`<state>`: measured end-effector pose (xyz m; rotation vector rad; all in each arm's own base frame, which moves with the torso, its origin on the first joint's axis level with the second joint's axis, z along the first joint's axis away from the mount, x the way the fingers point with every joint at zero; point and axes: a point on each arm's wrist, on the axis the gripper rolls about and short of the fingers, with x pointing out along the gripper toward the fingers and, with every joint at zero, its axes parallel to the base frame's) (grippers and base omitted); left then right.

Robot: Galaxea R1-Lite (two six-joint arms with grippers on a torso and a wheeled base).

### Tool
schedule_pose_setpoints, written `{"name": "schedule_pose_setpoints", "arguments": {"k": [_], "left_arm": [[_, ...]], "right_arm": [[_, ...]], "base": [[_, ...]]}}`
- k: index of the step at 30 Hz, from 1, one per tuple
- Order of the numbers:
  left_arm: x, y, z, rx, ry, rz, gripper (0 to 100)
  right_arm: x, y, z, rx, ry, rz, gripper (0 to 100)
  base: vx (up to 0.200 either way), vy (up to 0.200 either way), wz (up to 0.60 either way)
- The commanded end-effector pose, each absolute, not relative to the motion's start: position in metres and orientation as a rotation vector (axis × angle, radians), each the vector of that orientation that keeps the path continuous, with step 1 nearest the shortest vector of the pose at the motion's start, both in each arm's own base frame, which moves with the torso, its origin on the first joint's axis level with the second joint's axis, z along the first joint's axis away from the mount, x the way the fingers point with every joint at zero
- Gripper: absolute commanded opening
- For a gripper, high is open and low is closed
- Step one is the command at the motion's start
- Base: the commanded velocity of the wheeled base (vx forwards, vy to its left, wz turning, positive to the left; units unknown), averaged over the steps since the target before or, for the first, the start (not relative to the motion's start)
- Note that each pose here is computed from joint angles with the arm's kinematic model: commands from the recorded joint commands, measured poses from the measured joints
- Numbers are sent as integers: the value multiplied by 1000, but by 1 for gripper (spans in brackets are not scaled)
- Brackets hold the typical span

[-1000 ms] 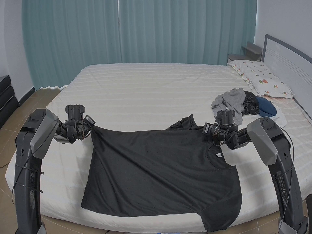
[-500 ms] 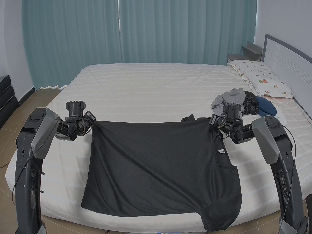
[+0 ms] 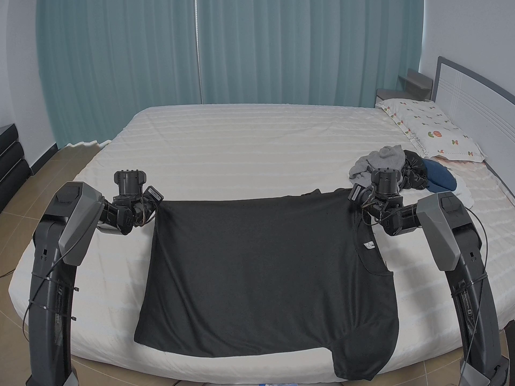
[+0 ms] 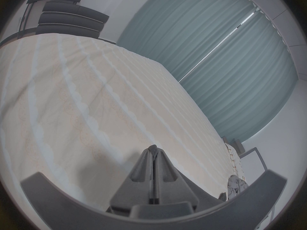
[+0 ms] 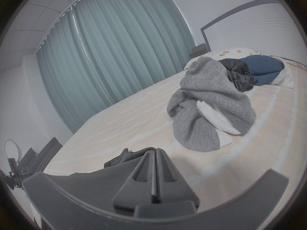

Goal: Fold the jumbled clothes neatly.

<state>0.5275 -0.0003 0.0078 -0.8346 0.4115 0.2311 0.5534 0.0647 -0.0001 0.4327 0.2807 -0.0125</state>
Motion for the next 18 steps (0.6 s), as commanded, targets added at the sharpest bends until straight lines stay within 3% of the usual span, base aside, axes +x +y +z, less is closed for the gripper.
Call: {"name": "schedule_pose_setpoints", "arguments": {"k": [1, 8, 9, 10, 18], "left_arm": [[531, -1, -4, -834, 422, 236, 0], [531, 0, -9, -835, 427, 241, 0], [531, 0, -9, -835, 430, 241, 100], [531, -1, -11, -835, 435, 241, 100], [520, -7, -9, -825, 479, 251, 100]], "right_arm": [[554, 64, -9, 437, 289, -17, 0], [553, 67, -25, 433, 313, -17, 0], [553, 68, -27, 432, 322, -17, 0], [552, 69, -29, 431, 326, -16, 100], [550, 75, -15, 422, 314, -57, 100]], "base": [[0, 0, 0], [0, 0, 0], [0, 0, 0], [0, 0, 0], [0, 0, 0]]}}
